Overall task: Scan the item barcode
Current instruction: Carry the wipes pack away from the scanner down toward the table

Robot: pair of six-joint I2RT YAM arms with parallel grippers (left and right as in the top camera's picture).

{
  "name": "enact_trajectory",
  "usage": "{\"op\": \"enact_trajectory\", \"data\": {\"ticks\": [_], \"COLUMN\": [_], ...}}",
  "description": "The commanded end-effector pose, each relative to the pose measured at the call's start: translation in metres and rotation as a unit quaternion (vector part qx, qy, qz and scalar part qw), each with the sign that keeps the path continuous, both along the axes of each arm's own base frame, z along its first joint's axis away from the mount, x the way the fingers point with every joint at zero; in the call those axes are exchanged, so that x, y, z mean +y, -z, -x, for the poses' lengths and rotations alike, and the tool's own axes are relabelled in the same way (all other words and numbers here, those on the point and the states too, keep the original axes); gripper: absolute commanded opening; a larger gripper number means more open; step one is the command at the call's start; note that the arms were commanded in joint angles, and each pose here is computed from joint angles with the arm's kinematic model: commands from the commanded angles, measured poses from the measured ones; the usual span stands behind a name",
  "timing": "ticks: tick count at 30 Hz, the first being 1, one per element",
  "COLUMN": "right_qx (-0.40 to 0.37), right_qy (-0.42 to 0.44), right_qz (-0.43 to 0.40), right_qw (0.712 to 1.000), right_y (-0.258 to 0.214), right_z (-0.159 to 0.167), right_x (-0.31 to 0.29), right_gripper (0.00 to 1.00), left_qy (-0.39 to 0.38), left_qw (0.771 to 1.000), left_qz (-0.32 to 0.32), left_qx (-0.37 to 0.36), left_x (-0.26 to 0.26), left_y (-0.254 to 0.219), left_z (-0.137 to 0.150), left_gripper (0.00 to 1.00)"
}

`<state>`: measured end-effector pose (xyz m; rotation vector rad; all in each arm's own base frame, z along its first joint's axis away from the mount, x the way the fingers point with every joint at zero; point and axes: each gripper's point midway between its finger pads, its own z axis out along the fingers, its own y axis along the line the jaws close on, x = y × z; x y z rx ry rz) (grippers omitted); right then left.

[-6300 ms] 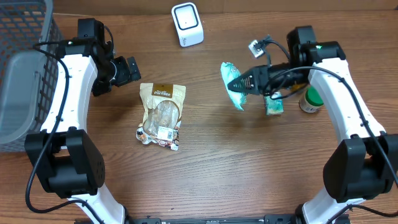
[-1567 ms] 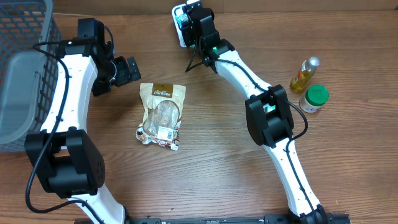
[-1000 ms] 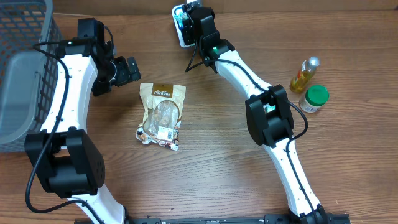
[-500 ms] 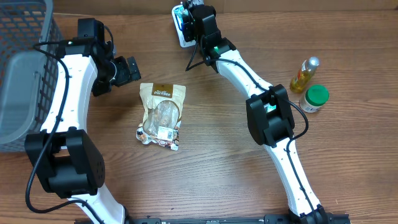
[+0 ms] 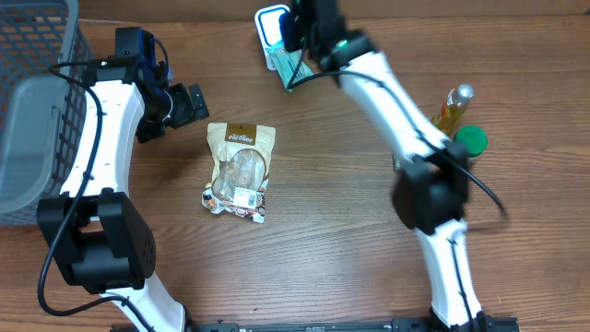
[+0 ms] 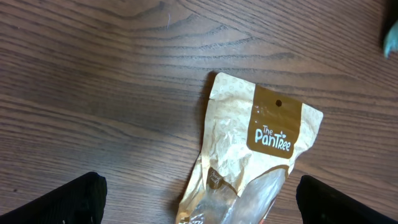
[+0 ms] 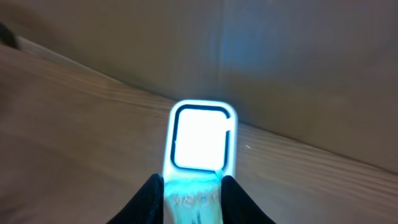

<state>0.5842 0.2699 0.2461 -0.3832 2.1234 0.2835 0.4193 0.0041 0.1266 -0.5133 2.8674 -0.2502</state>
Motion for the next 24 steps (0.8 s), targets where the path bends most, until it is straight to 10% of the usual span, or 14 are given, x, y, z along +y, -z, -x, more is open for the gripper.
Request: {"op": "enact_trajectory", "data": {"ticks": [1, 5, 10, 24], "right_qx": [-0.022, 0.096, 0.228, 0.164], "right_qy": [0.015, 0.022, -0.009, 0.018], "right_qz": [-0.025, 0.022, 0.041, -0.030], "right_qw": [0.999, 0.995, 0.973, 0.986], "right_y": [-0.096, -0.063, -0.003, 0.118], "right_z": [0.045, 0.092, 0.131, 0.071], "right_x": [-0.037, -0.065, -0.064, -0.022], "right_gripper": [0.27, 0.44, 1.00, 1.00], "left_qy": [0.012, 0.012, 0.012, 0.012], "left_qw": [1.000, 1.000, 1.000, 1.000], "left_qz": [-0.003, -0.003, -0.003, -0.003], "left_qx": [-0.012, -0.012, -0.012, -0.012], "left_x": [-0.001, -0.001, -0.001, -0.001], "left_y": [-0.008, -0.008, -0.008, -0.008], "left_z": [-0.002, -0.002, -0.002, -0.002], "left_gripper": [1.00, 1.00, 1.00, 1.00]}}
